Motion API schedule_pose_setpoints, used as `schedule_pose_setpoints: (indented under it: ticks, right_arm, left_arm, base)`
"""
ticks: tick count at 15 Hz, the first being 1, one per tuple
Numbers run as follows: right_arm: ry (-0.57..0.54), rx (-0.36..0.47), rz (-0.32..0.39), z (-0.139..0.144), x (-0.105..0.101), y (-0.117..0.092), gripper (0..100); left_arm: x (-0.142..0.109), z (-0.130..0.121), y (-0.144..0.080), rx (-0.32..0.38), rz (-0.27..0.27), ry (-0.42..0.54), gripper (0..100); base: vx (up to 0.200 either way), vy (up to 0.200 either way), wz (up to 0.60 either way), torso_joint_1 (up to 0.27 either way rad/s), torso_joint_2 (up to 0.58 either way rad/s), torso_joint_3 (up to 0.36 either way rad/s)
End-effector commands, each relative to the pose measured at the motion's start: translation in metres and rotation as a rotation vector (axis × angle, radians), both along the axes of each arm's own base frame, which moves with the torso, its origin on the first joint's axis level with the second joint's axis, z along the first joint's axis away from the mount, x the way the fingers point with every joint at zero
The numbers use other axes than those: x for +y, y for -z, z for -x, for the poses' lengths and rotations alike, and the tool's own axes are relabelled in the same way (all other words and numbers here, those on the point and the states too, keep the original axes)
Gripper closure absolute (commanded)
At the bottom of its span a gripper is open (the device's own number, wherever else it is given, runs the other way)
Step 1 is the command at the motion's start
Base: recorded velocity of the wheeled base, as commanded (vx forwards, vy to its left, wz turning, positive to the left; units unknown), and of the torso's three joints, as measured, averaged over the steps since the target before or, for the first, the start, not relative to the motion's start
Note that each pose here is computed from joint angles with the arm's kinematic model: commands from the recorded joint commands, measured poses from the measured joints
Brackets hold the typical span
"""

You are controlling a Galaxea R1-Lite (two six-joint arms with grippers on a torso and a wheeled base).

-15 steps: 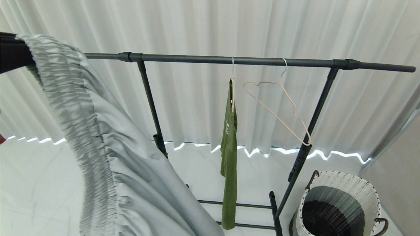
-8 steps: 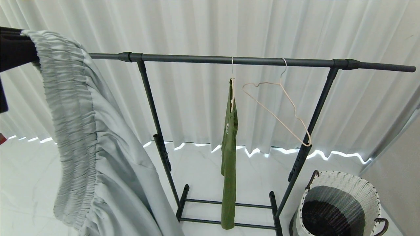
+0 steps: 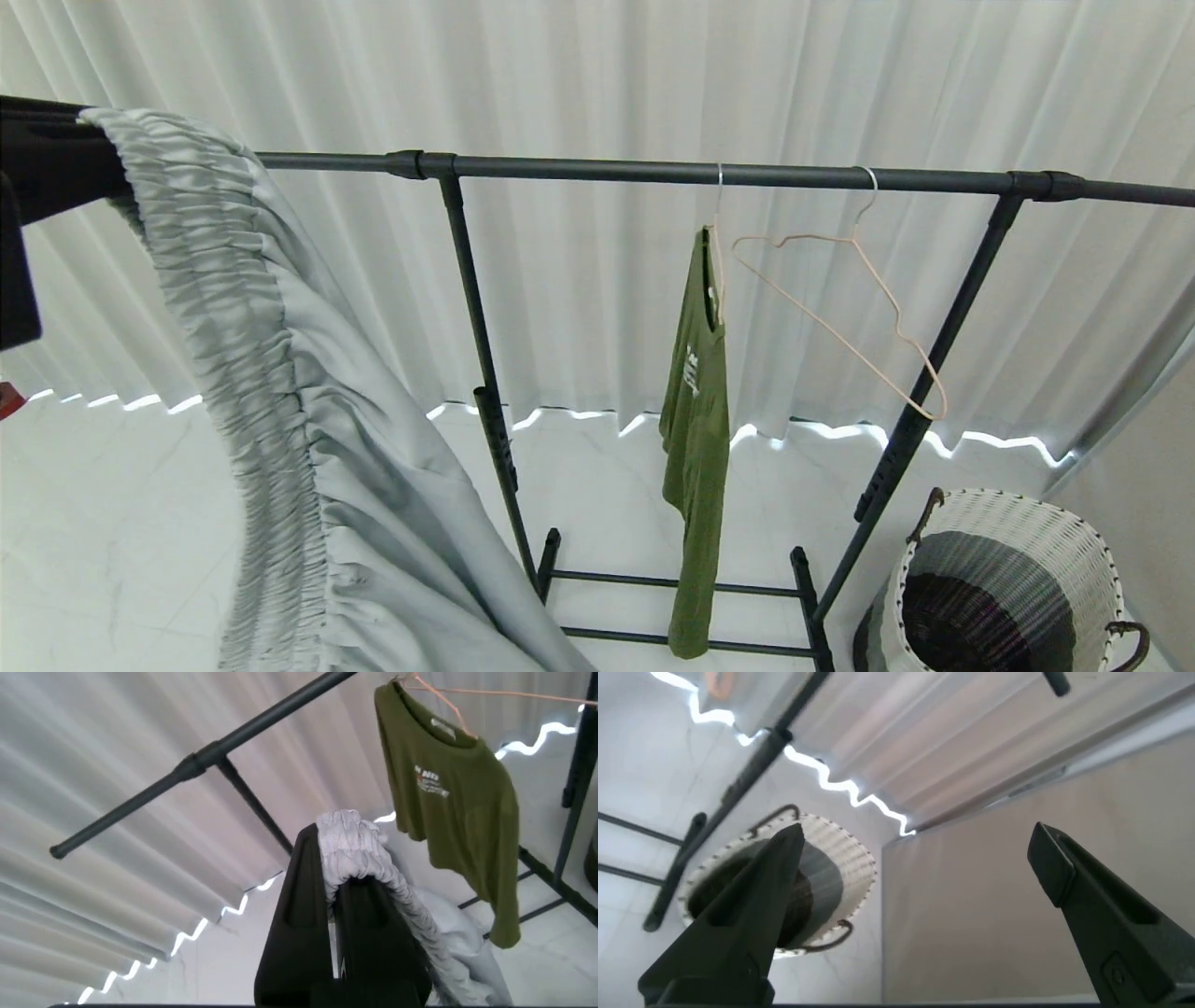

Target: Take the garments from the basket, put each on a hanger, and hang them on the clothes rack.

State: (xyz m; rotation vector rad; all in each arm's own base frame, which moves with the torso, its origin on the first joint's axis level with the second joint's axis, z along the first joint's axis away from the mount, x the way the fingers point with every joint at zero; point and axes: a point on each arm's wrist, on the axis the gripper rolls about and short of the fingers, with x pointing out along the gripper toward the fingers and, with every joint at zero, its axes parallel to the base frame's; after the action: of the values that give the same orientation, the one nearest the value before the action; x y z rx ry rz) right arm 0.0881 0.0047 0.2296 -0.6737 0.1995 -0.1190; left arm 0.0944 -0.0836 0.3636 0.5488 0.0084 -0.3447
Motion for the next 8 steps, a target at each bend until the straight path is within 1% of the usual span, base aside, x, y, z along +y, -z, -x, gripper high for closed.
schedule_pose_setpoints:
  ticks: [1, 3, 4, 6, 8]
  right_arm:
    - [-0.001, 0.001, -0.001, -0.0009, 0.0002, -0.0002, 0]
    - [-0.004, 0.001, -0.009, -0.0013, 0.0003, 0.0000, 0]
    - [-0.005, -0.001, -0.024, -0.0020, 0.0006, -0.0006, 0]
    - [-0.004, 0.002, -0.034, -0.0037, 0.0008, -0.0008, 0]
    - [-0.005, 0.001, -0.037, -0.0037, 0.0009, -0.0008, 0]
  left_arm:
    - [-0.0001, -0.0001, 0.0013, 0.003, -0.004, 0.000, 100]
    - [-0.0002, -0.0002, -0.0001, -0.006, 0.008, -0.001, 100]
    - [-0.0014, -0.0013, -0.0013, -0.019, 0.020, 0.000, 100]
    - [-0.0021, -0.0020, -0.0011, -0.021, 0.023, -0.001, 100]
    - [-0.0025, -0.0024, -0.0009, -0.019, 0.024, -0.001, 100]
  base:
    - [0.000, 0.000, 0.00, 0.000, 0.00, 0.000]
    - [0.000, 0.000, 0.00, 0.000, 0.00, 0.000]
    - [0.000, 0.000, 0.00, 0.000, 0.00, 0.000]
    - [0.000, 0.000, 0.00, 0.000, 0.00, 0.000]
    - [0.200, 0.000, 0.00, 0.002, 0.00, 0.002]
